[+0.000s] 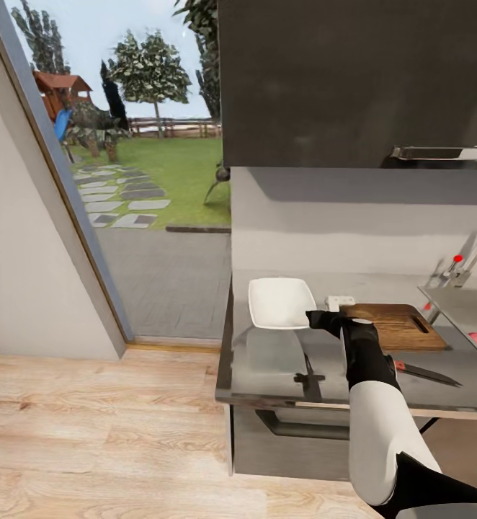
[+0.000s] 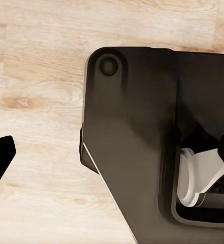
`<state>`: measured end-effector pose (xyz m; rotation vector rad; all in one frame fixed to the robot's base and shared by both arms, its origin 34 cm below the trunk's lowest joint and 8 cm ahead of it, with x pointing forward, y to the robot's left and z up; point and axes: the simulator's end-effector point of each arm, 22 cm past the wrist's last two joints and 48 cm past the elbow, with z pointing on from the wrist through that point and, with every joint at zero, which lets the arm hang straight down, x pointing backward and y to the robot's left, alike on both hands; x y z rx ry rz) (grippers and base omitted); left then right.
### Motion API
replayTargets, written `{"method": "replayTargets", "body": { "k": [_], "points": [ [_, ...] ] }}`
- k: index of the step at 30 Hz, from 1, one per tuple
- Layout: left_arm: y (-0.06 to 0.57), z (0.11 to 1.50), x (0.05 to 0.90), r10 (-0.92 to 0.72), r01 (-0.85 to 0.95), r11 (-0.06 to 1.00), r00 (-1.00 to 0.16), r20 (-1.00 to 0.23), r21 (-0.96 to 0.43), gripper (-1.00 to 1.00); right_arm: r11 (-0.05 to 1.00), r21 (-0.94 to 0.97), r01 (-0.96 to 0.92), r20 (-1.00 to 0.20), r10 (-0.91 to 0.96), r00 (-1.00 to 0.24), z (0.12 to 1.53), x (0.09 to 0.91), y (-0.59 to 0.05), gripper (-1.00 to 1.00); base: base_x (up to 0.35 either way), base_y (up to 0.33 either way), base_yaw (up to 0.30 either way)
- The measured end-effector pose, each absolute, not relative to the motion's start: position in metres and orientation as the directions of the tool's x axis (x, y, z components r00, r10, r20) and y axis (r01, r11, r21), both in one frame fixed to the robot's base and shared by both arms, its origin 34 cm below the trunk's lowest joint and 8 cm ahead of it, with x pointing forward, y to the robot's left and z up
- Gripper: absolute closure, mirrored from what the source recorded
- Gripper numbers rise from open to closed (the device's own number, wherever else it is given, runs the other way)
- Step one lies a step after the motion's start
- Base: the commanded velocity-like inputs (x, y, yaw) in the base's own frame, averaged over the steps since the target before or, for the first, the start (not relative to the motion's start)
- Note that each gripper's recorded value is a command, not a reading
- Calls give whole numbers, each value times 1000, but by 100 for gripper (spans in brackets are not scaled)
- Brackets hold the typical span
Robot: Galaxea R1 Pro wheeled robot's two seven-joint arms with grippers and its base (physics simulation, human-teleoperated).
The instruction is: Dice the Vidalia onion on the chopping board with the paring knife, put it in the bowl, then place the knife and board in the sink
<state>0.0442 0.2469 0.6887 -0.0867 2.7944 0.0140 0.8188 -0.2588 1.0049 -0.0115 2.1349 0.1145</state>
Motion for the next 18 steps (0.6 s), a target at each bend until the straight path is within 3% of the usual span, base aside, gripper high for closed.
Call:
{"method": "replayTargets", "body": {
  "k": [18],
  "points": [
    [247, 688, 38, -59, -62, 998, -943, -326, 0, -100, 995, 80, -55, -836, 37, -548, 1000, 817, -257, 100, 0, 0, 0]
  ]
}}
